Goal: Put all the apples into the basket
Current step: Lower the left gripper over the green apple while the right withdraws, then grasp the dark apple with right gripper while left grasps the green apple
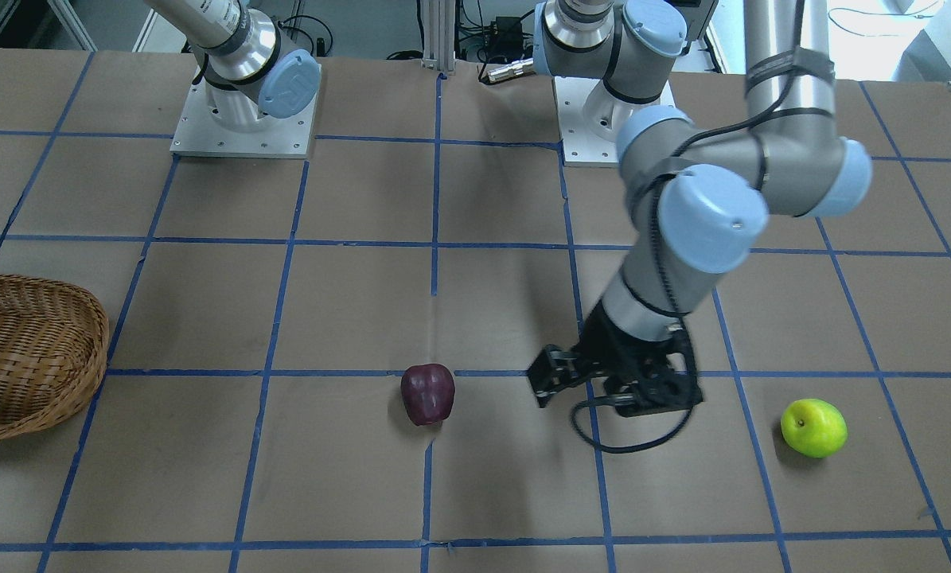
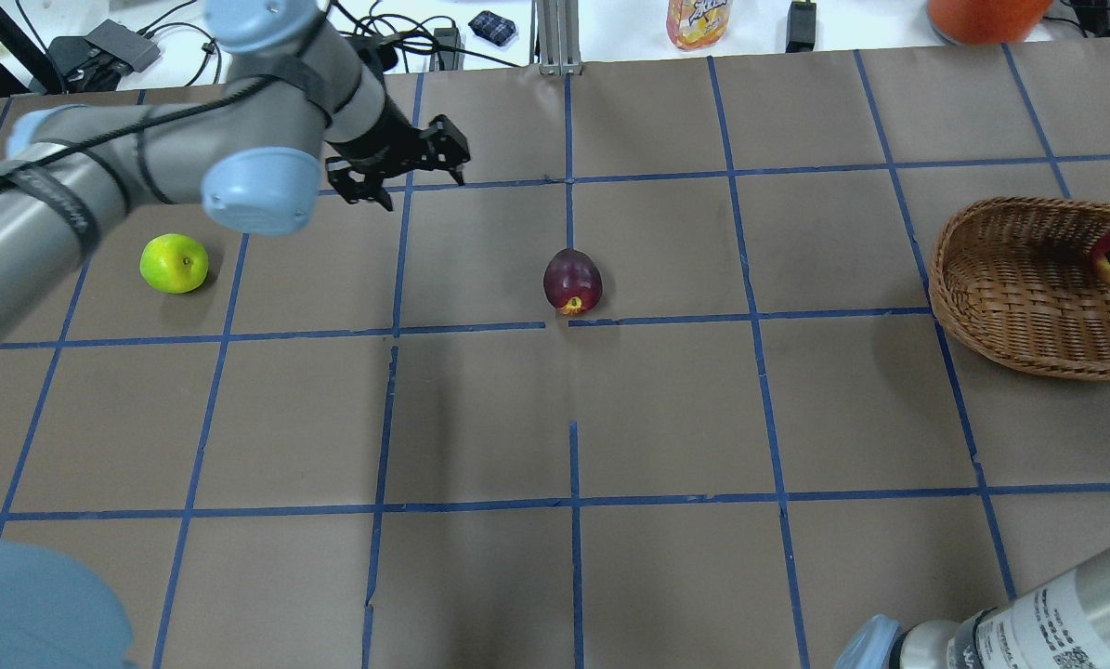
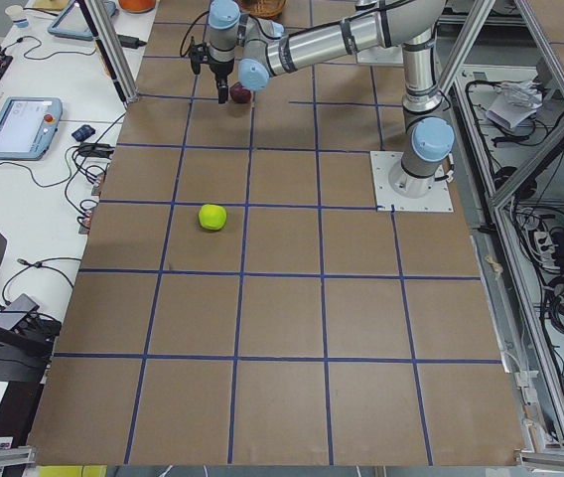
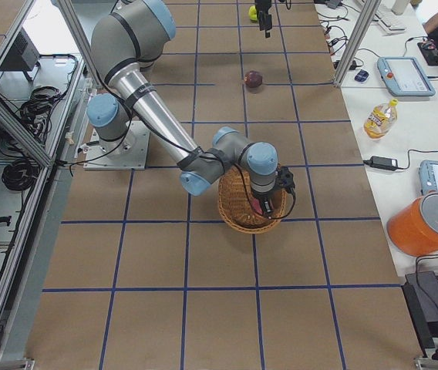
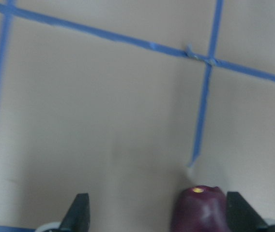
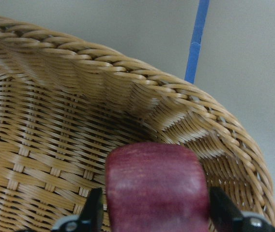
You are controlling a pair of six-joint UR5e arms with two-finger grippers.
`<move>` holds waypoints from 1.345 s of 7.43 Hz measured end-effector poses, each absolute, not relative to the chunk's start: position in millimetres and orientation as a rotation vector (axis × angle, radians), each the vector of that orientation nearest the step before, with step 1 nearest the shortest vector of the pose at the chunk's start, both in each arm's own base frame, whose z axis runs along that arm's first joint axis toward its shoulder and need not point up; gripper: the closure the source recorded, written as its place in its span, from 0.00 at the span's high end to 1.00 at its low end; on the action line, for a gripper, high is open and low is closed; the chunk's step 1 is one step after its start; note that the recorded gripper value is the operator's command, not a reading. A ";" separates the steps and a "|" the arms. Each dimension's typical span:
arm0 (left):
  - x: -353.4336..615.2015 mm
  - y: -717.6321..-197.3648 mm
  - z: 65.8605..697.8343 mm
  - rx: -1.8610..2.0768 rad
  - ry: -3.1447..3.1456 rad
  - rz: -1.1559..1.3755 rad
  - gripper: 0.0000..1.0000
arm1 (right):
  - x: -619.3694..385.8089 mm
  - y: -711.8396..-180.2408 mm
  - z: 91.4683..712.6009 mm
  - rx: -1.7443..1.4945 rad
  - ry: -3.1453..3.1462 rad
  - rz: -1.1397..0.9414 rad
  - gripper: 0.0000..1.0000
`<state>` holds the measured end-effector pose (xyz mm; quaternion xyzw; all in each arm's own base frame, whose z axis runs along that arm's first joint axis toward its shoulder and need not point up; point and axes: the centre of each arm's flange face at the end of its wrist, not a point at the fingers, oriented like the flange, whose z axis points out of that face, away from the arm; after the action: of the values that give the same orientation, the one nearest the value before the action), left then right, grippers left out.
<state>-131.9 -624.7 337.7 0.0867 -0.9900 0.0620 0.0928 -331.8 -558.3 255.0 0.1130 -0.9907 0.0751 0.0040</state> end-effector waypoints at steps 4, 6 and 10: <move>125.8 -615.6 328.4 -0.181 -3.033 -0.033 1.00 | -274.0 -566.7 304.6 0.355 -3.123 0.219 1.00; 184.0 -626.0 301.1 -0.405 -2.991 -0.036 1.00 | -172.3 -580.9 348.5 0.244 -3.153 0.209 1.00; 218.6 -646.1 248.8 -0.442 -2.921 -0.052 1.00 | 93.5 -595.5 345.3 -0.075 -3.225 0.117 1.00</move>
<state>218.6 -646.1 248.8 -0.1489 -0.9843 -0.0175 0.0933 93.5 -595.5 345.3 -0.0233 -0.9981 0.0362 -0.0434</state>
